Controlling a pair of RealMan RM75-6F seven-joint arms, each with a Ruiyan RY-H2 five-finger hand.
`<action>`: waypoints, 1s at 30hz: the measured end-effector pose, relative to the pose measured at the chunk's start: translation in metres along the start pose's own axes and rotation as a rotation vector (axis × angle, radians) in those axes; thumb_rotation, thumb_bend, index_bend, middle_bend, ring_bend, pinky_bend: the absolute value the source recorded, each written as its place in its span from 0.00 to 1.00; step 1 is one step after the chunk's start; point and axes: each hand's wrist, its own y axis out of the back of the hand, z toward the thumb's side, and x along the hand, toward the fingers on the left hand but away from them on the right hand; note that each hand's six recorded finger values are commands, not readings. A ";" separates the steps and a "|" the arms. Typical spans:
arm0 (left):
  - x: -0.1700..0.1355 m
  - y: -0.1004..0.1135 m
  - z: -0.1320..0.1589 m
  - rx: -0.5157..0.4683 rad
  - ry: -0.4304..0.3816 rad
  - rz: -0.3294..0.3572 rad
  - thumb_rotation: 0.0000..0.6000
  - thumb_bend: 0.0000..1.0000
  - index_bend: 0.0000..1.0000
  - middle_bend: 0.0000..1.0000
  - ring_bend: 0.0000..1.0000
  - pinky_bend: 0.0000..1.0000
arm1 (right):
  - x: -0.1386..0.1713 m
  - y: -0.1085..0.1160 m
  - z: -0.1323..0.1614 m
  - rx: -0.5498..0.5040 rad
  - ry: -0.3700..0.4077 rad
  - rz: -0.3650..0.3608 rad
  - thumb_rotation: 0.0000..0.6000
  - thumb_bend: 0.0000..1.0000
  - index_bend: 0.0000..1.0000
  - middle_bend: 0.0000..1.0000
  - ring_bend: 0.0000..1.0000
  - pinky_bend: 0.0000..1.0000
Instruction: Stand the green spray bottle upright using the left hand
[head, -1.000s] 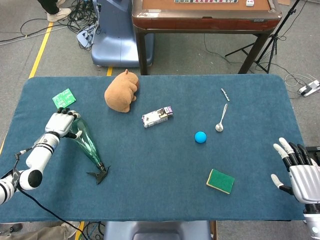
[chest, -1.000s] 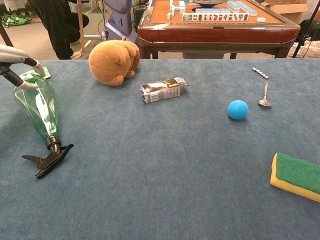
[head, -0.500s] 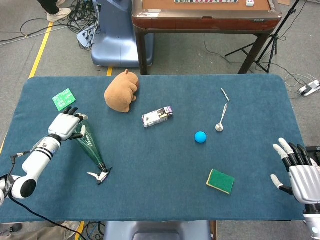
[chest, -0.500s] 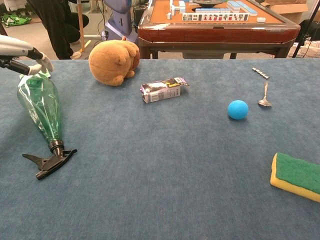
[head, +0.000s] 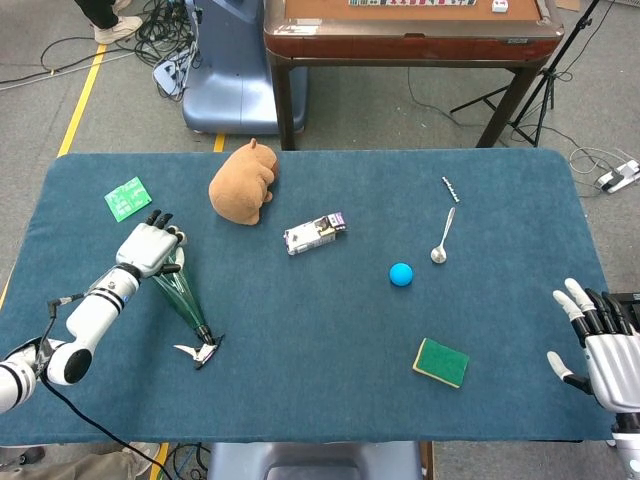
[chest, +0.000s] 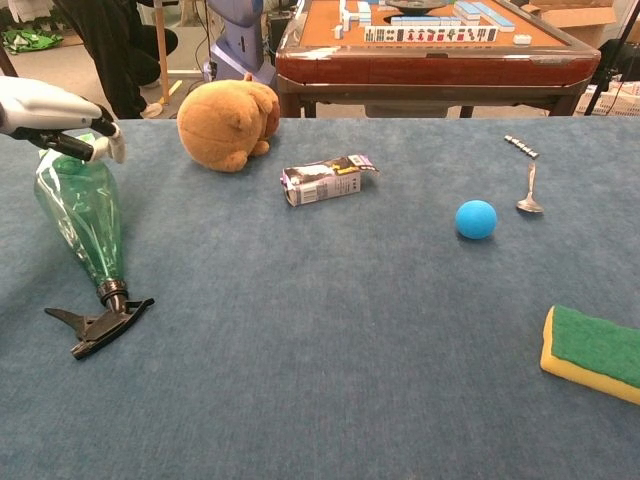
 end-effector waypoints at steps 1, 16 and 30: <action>0.001 -0.001 -0.002 0.011 0.011 -0.006 0.14 0.70 0.28 0.26 0.00 0.00 | 0.000 0.000 0.000 0.000 0.001 0.000 1.00 0.27 0.11 0.05 0.00 0.00; -0.025 -0.021 -0.045 -0.038 0.202 -0.132 0.14 0.69 0.31 0.31 0.00 0.00 | -0.003 -0.003 0.003 -0.009 0.018 0.003 1.00 0.27 0.11 0.05 0.00 0.00; -0.058 -0.016 -0.016 -0.054 0.066 -0.007 0.74 0.40 0.20 0.23 0.00 0.00 | -0.002 -0.003 0.003 -0.015 0.024 -0.001 1.00 0.27 0.11 0.05 0.00 0.00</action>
